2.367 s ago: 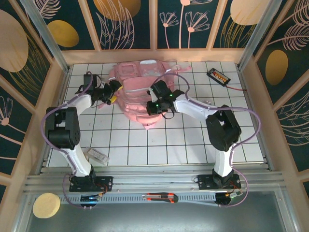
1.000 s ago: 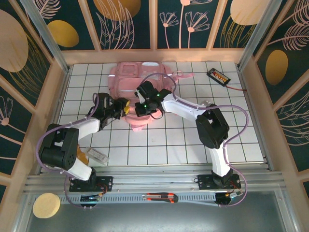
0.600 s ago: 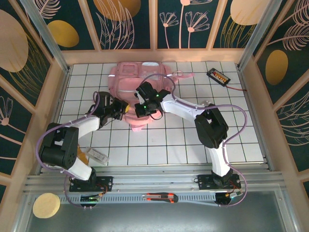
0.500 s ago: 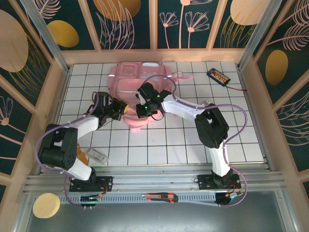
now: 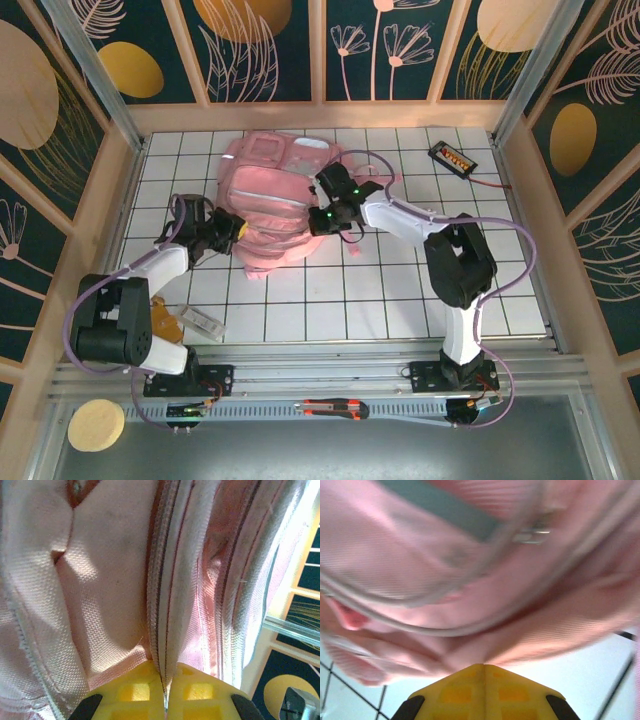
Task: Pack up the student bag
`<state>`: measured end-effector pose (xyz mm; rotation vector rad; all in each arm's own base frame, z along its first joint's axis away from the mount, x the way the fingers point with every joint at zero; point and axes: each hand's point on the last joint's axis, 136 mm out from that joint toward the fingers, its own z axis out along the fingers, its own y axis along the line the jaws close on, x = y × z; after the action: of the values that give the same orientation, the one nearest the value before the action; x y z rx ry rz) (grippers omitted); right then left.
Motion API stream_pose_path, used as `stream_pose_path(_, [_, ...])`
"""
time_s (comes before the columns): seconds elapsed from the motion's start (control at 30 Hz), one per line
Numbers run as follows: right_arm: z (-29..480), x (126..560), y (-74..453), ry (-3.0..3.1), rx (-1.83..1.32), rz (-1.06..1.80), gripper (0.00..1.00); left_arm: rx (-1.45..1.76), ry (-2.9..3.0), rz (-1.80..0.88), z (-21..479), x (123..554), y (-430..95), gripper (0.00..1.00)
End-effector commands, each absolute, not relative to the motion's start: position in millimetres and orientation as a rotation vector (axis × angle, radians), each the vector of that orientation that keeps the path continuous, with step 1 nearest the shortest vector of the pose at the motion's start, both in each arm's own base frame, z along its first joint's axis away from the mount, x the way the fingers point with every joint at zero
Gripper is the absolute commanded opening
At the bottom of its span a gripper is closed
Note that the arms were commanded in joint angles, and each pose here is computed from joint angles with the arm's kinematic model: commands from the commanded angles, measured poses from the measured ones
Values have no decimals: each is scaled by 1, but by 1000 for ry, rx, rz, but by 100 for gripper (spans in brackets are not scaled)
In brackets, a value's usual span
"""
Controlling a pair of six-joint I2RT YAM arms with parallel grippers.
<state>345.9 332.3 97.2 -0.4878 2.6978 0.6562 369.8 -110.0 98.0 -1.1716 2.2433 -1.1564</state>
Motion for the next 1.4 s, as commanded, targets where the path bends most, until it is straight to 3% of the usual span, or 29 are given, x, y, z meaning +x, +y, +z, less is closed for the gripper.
stream_pose_path(0.0, [104, 333, 320, 2706, -528, 607, 0, -1179, 2252, -1092, 96, 365, -100, 0])
stream_pose_path(0.17, [128, 309, 357, 2617, -658, 854, 3, -1212, 2177, -1210, 109, 371, -107, 0])
stream_pose_path(0.33, [150, 292, 401, 2534, -770, 1022, 33, -1242, 2083, -1352, 134, 376, -115, 0])
stream_pose_path(0.5, [160, 298, 422, 2514, -759, 1130, 40, -1265, 1983, -1493, 166, 381, -126, 0])
stream_pose_path(0.63, [156, 304, 423, 2524, -736, 1145, 52, -1263, 1938, -1563, 186, 385, -135, 0])
stream_pose_path(1.37, [140, 328, 410, 2506, -664, 1049, 51, -1227, 1930, -1641, 216, 388, -166, 0])
